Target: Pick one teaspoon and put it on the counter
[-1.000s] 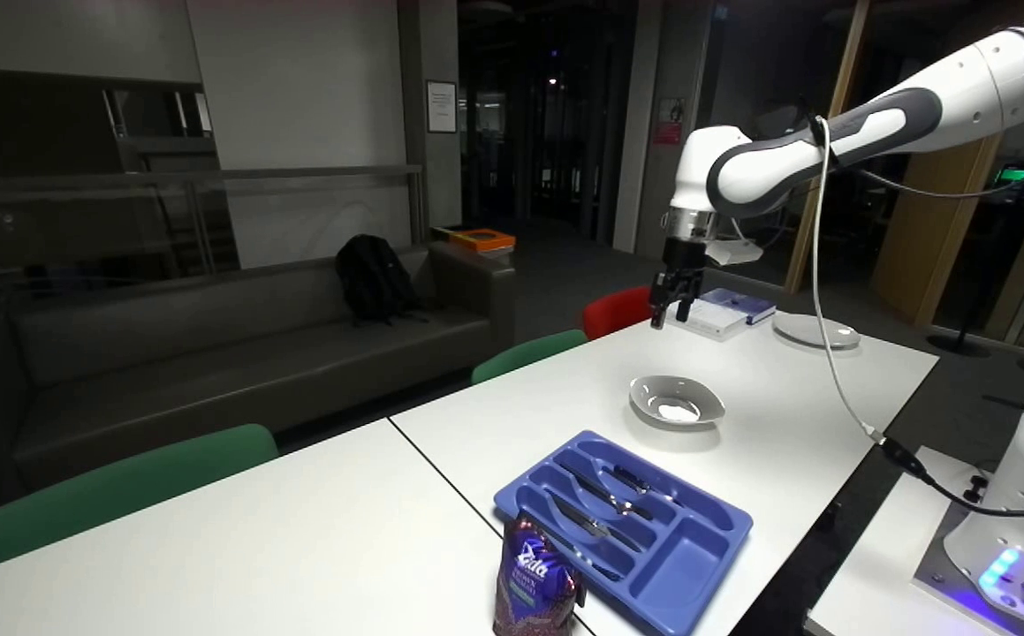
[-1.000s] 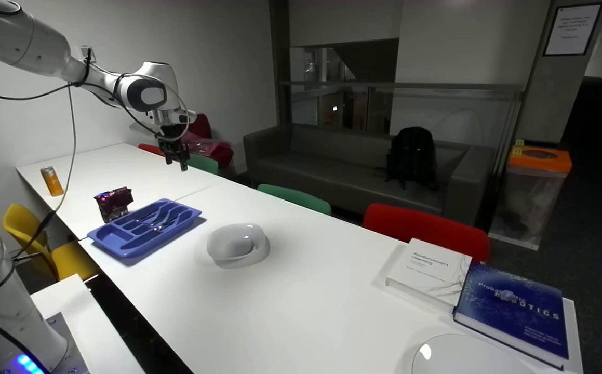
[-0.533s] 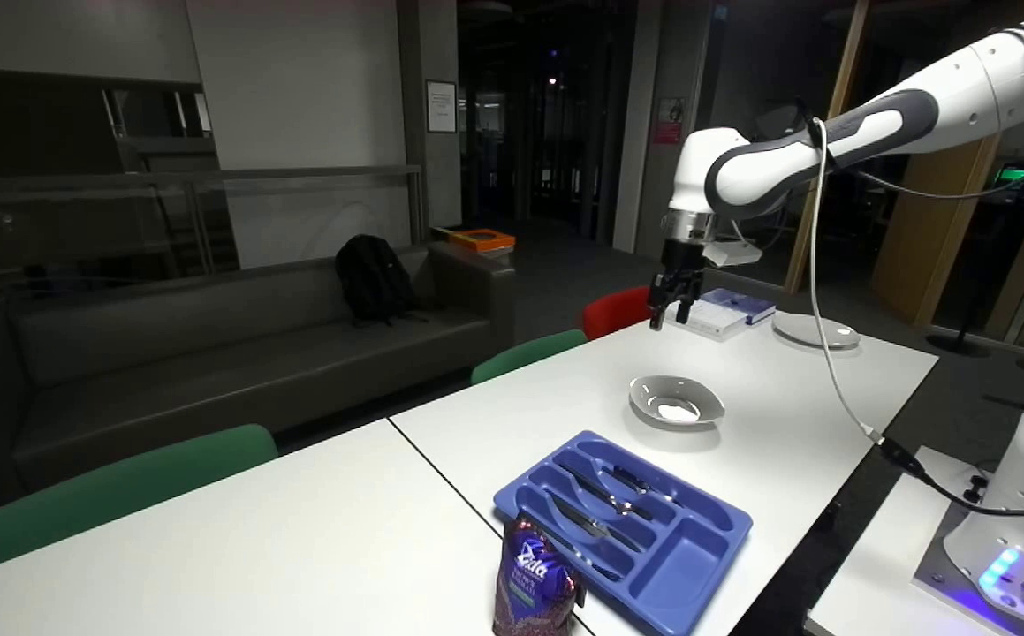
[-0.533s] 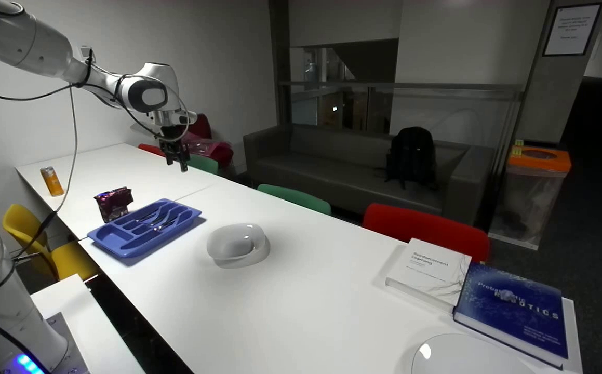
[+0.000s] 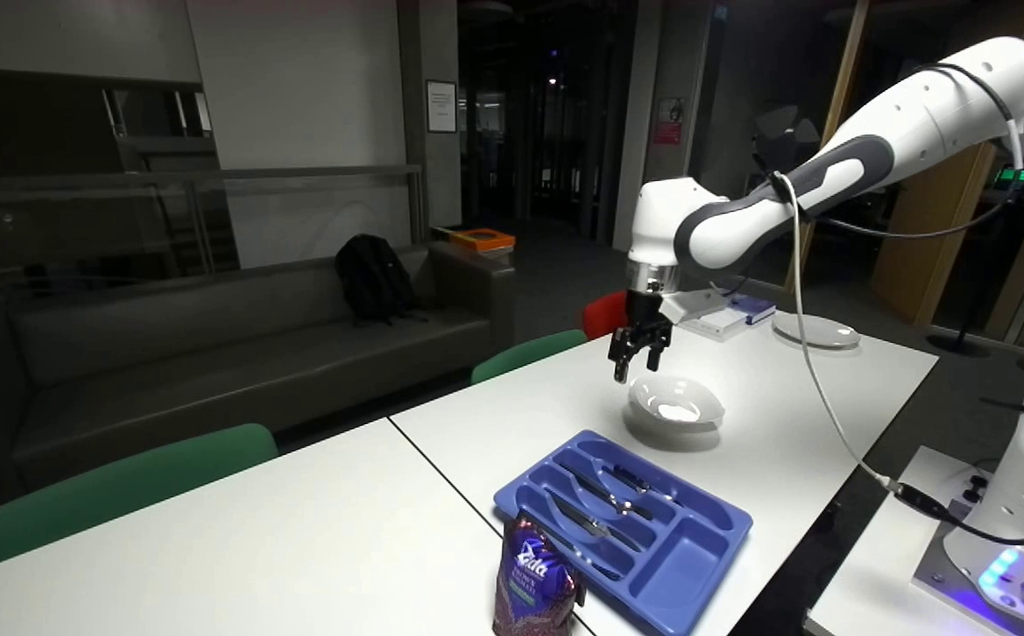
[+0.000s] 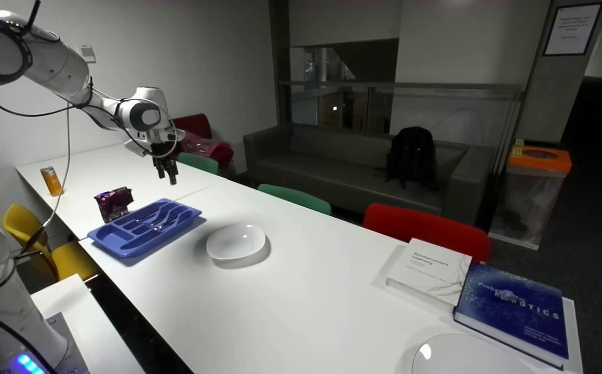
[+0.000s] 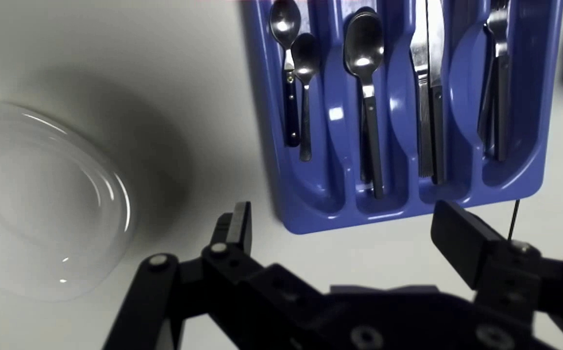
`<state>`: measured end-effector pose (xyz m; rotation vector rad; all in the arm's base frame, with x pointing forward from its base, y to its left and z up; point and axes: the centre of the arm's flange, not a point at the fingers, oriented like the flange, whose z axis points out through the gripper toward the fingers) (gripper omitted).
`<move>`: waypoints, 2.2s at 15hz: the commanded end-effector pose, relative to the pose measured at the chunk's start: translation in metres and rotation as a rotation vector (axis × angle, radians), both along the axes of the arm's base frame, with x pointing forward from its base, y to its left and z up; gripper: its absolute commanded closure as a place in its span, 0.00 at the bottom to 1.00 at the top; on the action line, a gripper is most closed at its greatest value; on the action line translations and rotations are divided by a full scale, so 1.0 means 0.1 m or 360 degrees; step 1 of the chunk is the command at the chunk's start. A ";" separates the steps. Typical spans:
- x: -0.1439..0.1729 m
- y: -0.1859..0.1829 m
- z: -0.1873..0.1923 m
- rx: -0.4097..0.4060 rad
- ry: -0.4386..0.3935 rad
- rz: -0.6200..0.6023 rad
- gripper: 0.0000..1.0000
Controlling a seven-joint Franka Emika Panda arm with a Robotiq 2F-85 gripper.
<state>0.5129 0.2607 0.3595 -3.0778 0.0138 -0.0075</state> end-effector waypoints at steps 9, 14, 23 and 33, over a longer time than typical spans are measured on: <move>-0.07 0.56 -0.69 -0.0015 0.0105 0.0238 0.00; -0.05 0.56 -0.69 -0.0009 0.0095 0.0248 0.00; -0.02 0.66 -0.99 -0.0058 0.0154 0.0299 0.00; 0.02 0.86 -1.14 -0.0111 0.0158 0.0388 0.00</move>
